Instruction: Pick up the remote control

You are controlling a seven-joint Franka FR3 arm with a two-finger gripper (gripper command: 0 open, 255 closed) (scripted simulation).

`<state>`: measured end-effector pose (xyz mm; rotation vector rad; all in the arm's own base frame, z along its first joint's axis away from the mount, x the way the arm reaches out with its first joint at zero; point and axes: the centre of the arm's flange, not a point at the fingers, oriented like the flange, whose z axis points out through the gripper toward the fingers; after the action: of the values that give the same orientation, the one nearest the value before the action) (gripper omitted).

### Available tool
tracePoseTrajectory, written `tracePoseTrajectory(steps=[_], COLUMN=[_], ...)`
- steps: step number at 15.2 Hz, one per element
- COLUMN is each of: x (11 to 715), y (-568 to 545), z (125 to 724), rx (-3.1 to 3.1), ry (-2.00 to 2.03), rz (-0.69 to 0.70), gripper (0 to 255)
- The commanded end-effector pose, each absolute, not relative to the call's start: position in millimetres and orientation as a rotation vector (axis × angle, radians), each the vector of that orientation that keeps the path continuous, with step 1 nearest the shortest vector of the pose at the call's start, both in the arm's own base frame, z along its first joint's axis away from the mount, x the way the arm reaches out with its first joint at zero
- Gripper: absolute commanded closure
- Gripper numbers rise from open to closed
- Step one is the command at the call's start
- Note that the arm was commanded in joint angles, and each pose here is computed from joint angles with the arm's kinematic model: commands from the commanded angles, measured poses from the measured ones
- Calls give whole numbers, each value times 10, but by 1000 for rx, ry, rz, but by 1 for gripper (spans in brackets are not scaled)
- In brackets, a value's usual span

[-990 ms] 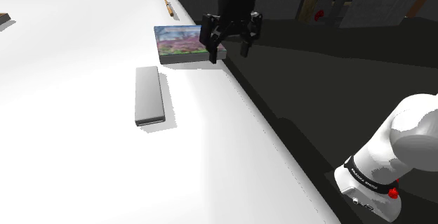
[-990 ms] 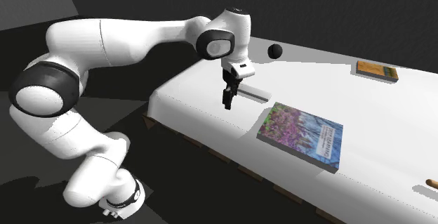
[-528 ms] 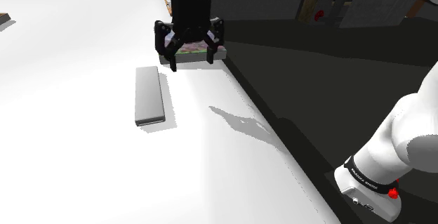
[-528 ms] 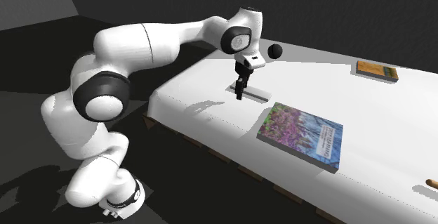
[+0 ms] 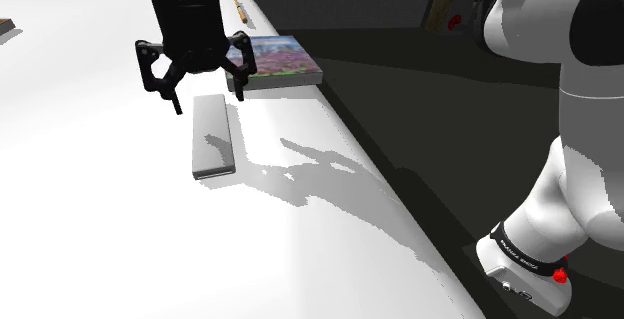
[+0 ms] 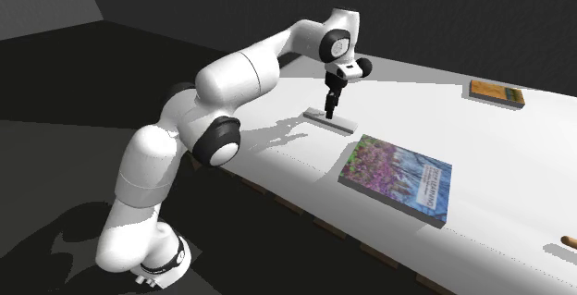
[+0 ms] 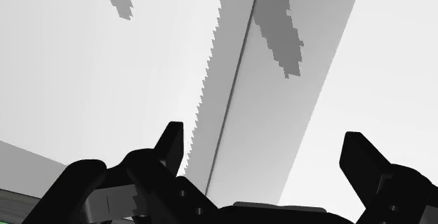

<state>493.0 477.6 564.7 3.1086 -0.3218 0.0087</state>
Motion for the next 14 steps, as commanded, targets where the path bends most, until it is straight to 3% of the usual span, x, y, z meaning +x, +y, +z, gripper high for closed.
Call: tracePoseTrajectory(steps=[1,9,10,14], x=[4948,4947,4952,4956], y=[4840,4840,4842,4839], z=[5591,5243,5235,5240], rx=[3105,3105,3105,3105], ry=[-327,-327,-327,-327], rz=[11,11,11,11], gripper=[0,0,255,255])
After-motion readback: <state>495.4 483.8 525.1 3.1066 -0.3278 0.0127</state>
